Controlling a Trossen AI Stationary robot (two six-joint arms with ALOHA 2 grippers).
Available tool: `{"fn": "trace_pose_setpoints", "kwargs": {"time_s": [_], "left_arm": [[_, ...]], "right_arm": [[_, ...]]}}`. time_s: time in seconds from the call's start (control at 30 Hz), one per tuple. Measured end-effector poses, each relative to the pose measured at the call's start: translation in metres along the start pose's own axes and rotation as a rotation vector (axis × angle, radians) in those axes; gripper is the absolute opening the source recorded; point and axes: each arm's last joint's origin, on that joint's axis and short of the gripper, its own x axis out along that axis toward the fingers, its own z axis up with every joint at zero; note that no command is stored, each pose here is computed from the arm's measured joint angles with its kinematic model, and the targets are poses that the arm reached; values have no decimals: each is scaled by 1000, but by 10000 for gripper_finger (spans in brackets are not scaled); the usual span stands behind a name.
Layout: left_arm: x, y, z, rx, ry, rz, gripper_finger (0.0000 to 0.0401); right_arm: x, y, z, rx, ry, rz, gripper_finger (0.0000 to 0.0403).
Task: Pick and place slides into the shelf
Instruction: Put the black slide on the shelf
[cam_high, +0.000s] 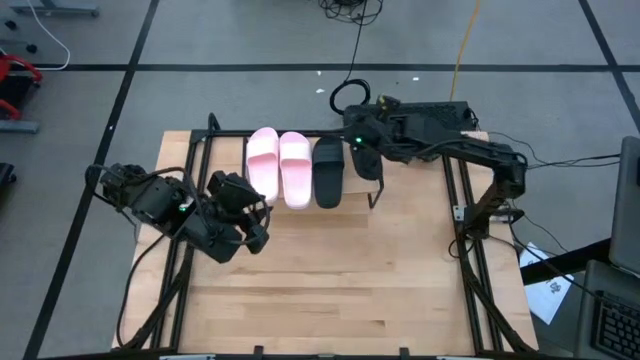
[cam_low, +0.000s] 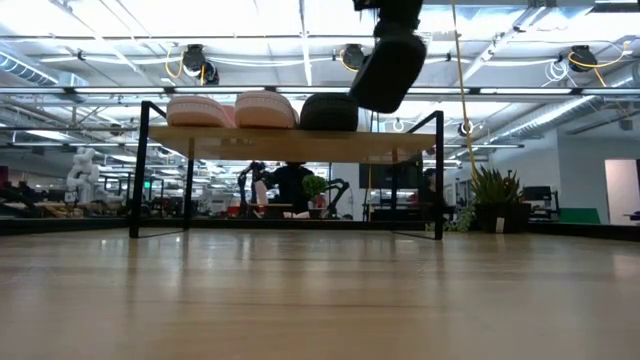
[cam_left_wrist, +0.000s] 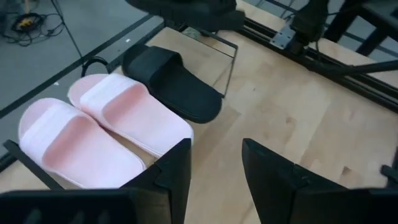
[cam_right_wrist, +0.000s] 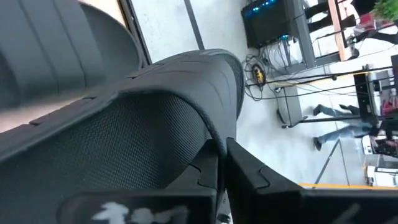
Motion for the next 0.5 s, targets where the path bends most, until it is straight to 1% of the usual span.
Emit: {"fn": "trace_pose_setpoints", "kwargs": {"time_s": [0.17,0.3,0.5], "left_arm": [[7,6,7,26,-7,38,145],[13,10,12,38,-9,64,145],[18,14,16,61,-5,84,145]], "right_arm": [[22,12,11,-6,26,0,0],[38,24,16,-34,59,5,0],[49,34,18,-56,90,8,0]]}}
